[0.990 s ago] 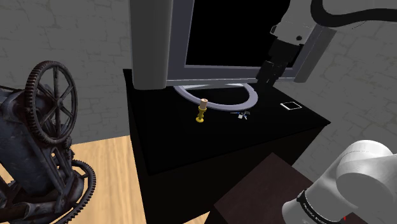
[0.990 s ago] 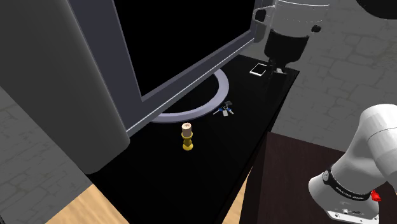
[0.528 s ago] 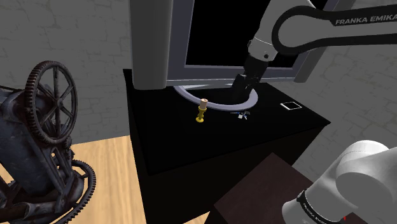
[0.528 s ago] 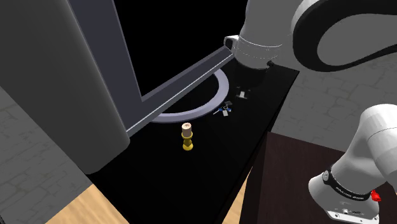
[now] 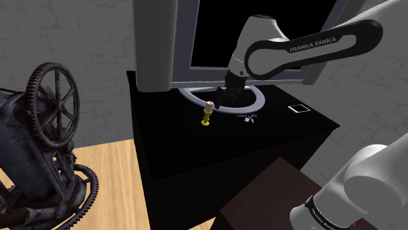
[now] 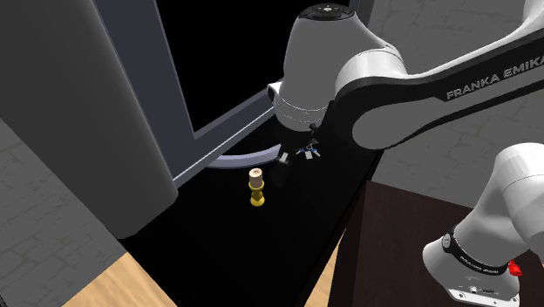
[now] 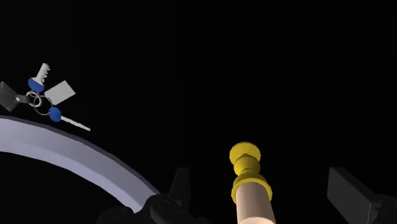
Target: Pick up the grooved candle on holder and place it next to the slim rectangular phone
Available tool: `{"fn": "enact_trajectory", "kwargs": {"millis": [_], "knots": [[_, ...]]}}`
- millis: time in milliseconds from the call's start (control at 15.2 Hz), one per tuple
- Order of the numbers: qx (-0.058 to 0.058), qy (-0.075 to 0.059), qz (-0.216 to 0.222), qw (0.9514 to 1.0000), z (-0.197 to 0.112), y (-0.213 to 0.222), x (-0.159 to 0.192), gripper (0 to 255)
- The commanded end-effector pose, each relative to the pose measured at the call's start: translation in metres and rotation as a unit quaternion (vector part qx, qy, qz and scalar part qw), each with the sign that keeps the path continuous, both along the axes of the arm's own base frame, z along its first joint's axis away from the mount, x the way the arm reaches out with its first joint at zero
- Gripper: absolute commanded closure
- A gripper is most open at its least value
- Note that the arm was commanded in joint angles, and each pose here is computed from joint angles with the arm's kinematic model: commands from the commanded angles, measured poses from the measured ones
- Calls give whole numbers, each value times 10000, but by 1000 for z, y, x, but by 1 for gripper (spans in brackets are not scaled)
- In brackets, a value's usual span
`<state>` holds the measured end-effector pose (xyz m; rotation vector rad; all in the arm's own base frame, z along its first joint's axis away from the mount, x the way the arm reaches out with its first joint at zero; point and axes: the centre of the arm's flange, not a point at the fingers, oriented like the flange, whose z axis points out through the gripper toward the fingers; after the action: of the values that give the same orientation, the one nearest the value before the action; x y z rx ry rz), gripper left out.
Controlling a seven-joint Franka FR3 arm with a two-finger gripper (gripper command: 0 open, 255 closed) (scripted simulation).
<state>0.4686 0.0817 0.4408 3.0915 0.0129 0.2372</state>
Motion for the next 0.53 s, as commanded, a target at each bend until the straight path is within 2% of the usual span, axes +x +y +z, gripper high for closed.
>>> {"fn": "enact_trajectory", "kwargs": {"millis": [0,198,462], "knots": [[-37,-94,-26,9999,-17,7,17,0],[-98,-204,-64,9997,-40,14,43,0],[-98,-204,-64,9997,-60,12,47,0]]}}
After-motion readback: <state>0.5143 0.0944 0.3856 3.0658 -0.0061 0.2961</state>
